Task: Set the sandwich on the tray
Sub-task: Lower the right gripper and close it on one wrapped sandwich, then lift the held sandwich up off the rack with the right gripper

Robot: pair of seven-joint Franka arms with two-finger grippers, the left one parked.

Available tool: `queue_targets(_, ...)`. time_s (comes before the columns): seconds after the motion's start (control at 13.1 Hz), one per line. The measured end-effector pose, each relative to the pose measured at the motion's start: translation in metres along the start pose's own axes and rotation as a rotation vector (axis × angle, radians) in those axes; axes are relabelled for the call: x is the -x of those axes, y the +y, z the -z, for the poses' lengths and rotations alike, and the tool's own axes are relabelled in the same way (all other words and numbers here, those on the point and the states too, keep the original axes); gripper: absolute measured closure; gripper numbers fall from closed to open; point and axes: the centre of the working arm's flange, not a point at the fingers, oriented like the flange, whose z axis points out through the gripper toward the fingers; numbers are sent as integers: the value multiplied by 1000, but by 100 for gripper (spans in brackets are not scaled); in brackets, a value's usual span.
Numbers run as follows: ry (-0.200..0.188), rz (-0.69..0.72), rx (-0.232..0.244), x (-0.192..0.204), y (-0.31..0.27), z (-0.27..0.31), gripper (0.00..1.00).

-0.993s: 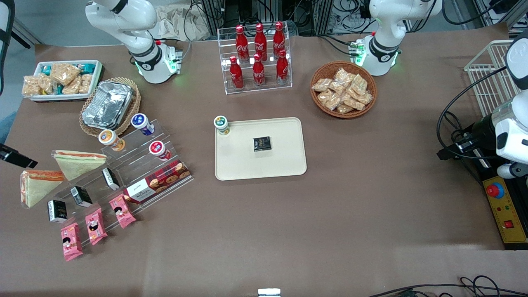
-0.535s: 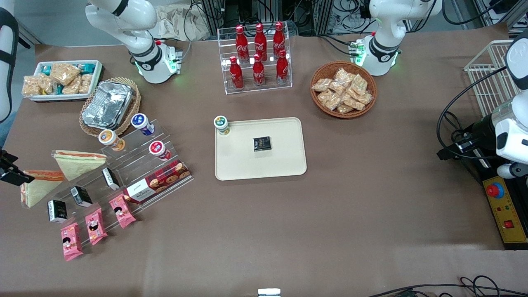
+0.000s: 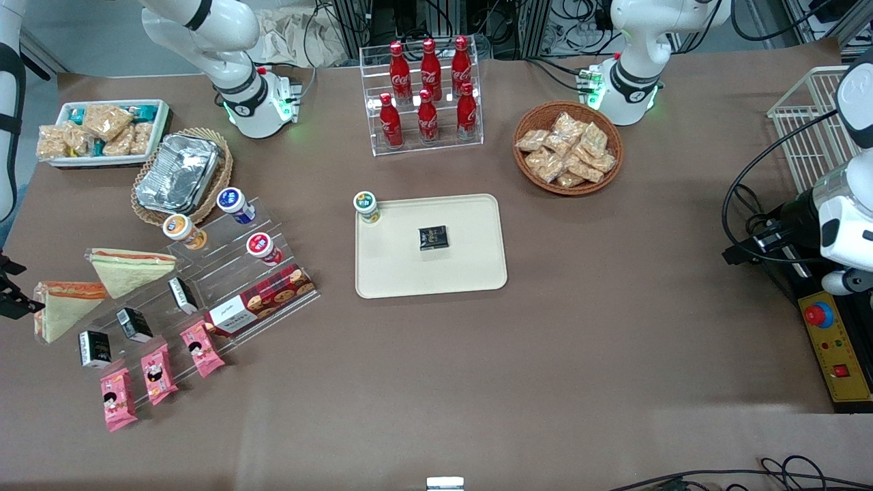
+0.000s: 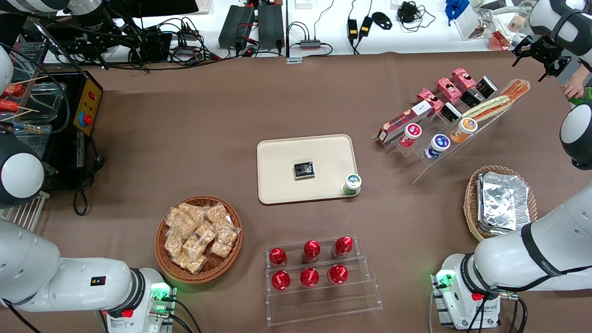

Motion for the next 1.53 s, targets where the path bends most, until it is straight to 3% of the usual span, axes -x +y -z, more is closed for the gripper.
queue_targets(1.07, -64, 25, -18, -16, 5, -61, 0)
queue_targets(1.38, -76, 32, -28, -16, 2, -72, 3)
queue_targets(1.53, -79, 53, -27, -16, 2, -75, 9)
